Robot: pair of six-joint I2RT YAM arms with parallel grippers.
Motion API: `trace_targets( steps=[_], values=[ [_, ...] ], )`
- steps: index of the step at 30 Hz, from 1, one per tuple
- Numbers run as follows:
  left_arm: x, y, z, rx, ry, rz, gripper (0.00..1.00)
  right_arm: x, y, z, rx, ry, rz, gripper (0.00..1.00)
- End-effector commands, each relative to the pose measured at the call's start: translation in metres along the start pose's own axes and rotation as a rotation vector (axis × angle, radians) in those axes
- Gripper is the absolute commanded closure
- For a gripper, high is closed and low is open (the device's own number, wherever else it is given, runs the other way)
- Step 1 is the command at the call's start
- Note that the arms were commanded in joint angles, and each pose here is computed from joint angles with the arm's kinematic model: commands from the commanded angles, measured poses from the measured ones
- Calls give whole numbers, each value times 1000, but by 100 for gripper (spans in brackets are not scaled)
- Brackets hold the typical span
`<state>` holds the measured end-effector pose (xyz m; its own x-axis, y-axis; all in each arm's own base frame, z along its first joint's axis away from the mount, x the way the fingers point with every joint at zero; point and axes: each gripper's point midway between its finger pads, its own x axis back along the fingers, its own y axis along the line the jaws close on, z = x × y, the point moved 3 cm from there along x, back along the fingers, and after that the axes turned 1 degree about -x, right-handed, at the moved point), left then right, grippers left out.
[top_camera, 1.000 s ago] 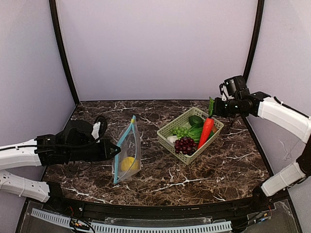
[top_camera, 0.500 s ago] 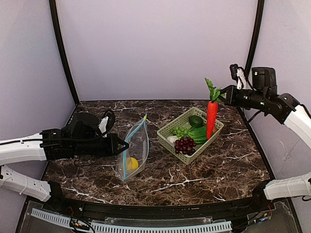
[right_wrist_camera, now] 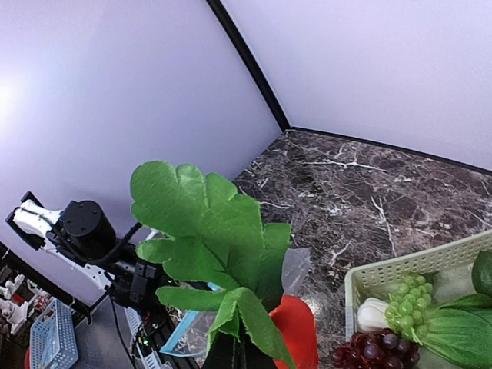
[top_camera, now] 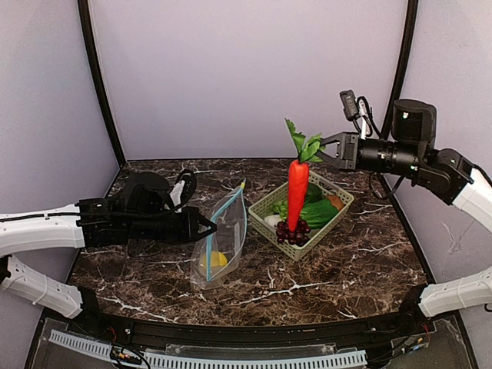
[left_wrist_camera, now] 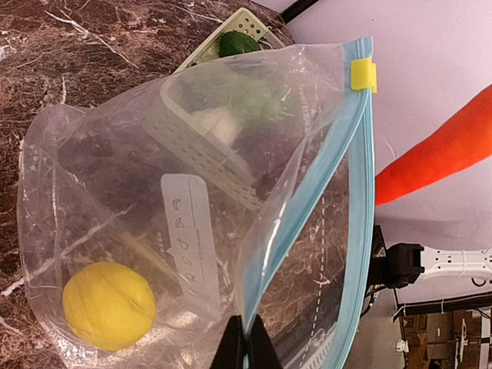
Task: Place the food in the zip-top bag and seal the zipper
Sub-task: Pick up the fake vegetable from the bin, then place the fake vegetable in the zipper food storage bag.
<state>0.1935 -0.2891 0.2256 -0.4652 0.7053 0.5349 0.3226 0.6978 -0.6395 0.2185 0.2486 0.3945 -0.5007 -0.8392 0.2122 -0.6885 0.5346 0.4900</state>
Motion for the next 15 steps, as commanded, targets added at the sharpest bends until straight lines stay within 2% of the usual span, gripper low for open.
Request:
trace_targets(
  steps=[1, 15],
  values=[
    [2, -12, -7, 0, -8, 51, 99, -2, 48, -27, 34, -85, -147, 100],
    [1, -12, -7, -9, 4, 44, 99, -38, 137, -35, 112, -92, -380, 100]
  ],
)
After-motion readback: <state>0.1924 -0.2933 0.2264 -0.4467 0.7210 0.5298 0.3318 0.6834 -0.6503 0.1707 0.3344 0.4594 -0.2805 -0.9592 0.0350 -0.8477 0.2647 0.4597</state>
